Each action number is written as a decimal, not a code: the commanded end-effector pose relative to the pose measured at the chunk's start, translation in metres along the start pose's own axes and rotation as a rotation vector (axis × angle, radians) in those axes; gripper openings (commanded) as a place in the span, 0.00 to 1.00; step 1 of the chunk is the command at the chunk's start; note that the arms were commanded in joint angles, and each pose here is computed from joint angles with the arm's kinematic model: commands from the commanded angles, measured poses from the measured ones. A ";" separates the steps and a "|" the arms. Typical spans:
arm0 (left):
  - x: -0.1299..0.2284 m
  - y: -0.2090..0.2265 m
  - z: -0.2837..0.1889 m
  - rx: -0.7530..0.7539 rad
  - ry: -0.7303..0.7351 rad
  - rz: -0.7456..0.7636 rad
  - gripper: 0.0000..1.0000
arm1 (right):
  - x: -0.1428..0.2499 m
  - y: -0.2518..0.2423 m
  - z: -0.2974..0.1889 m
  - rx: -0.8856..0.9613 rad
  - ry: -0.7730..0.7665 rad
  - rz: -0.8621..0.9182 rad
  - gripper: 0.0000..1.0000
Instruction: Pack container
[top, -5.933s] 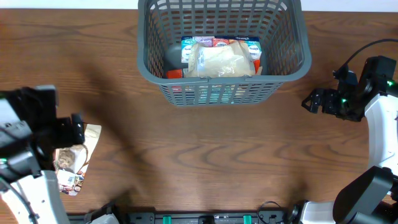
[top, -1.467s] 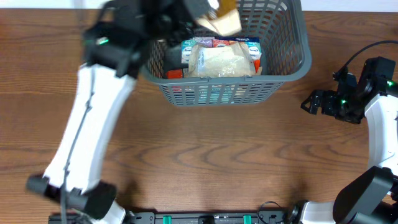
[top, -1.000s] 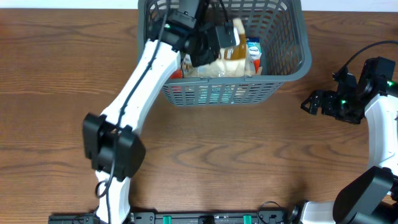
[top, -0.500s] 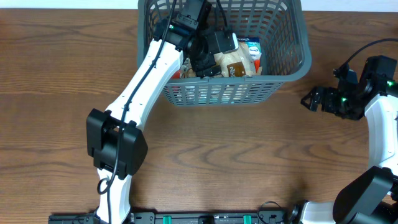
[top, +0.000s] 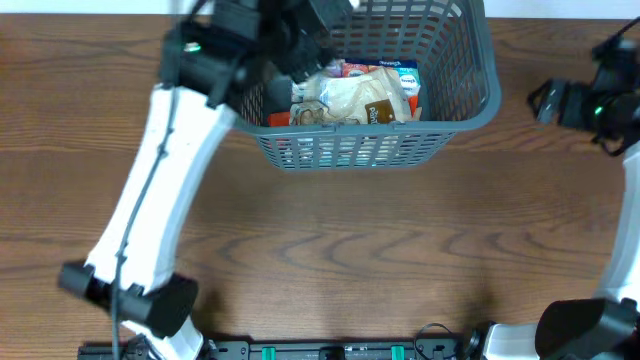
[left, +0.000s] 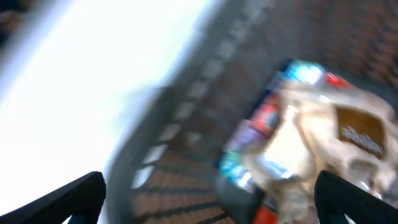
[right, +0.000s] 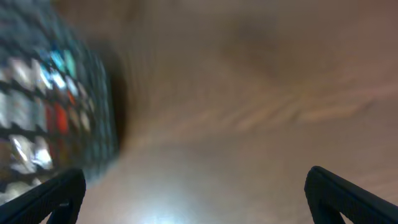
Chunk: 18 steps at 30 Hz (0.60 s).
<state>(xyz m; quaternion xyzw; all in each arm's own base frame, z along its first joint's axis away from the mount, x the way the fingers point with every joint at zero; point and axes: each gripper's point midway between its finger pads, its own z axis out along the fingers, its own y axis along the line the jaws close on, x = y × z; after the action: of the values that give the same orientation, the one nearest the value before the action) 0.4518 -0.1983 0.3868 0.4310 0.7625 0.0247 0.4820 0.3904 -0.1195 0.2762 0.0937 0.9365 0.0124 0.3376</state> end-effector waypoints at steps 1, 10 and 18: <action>0.013 0.054 -0.041 -0.172 0.003 -0.260 0.99 | -0.040 0.005 -0.045 0.020 -0.137 -0.008 0.99; 0.117 0.126 -0.139 -0.409 0.143 -0.710 0.99 | -0.070 0.029 -0.091 0.019 -0.245 -0.128 0.99; 0.146 0.102 -0.175 -0.376 0.192 -0.780 0.99 | -0.044 0.036 -0.117 0.088 -0.216 -0.073 0.99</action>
<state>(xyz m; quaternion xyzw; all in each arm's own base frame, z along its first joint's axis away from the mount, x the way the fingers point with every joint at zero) 0.3760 0.0389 0.4199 0.0170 0.8938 0.0395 0.4464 0.3767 -0.0887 0.3795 0.0499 0.9084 -0.0367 0.4135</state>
